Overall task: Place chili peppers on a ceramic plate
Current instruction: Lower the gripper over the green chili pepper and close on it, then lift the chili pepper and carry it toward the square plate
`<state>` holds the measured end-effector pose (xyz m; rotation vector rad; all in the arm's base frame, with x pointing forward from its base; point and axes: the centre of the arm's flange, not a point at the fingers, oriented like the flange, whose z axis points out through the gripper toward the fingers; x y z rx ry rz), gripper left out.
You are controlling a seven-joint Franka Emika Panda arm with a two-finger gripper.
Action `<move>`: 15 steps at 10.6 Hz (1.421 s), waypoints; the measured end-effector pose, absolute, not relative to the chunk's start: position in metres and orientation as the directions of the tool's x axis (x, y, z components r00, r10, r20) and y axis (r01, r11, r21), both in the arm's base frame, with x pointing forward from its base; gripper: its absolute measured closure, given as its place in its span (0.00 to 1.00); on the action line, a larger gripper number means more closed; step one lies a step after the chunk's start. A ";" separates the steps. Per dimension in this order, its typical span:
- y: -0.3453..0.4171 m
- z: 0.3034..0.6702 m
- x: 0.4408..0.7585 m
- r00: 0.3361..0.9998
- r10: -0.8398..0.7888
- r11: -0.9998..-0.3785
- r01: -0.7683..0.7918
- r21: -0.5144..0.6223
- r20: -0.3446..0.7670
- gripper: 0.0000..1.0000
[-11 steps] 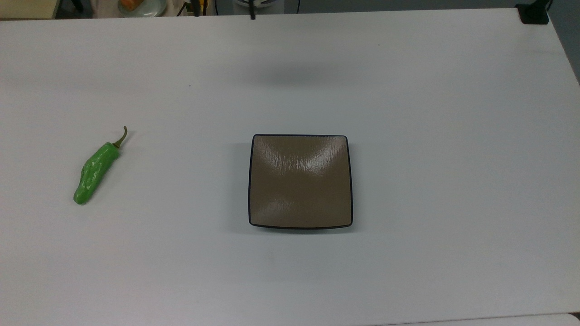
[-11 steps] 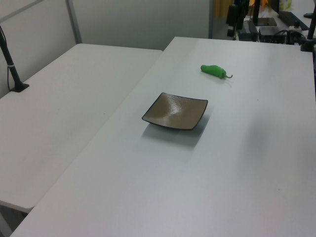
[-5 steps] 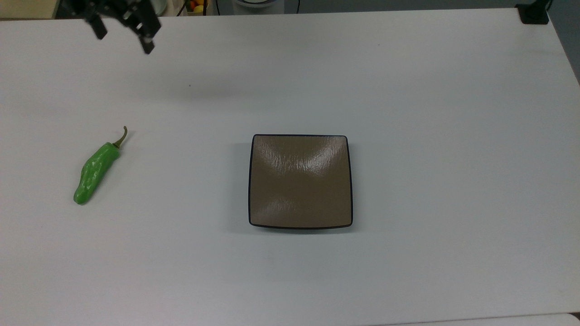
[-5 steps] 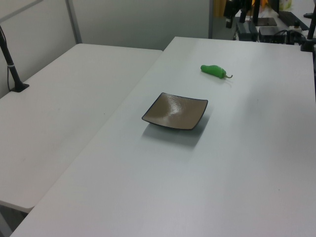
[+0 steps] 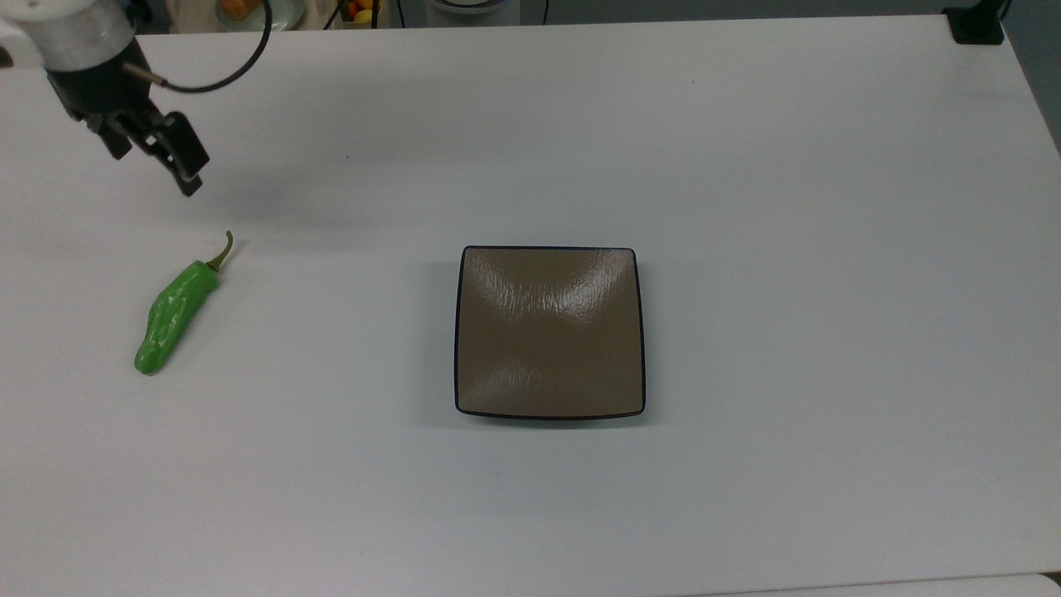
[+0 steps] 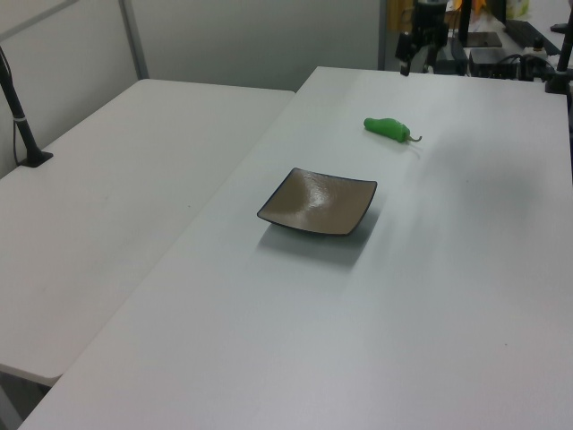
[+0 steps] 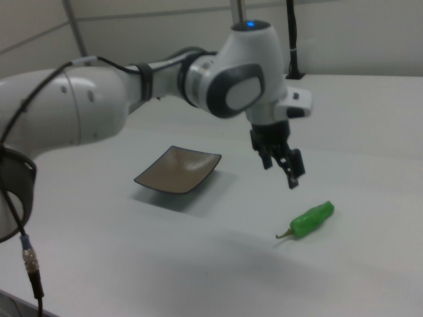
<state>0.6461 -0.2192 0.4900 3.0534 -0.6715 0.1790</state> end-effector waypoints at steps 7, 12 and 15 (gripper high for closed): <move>-0.250 0.376 0.685 0.882 -0.430 -0.898 -0.439 0.004 0.191 0.00; -0.245 0.329 0.698 0.882 -0.413 -0.905 -0.426 0.009 0.225 0.00; -0.240 0.307 0.701 0.890 -0.400 -0.911 -0.412 0.014 0.219 0.00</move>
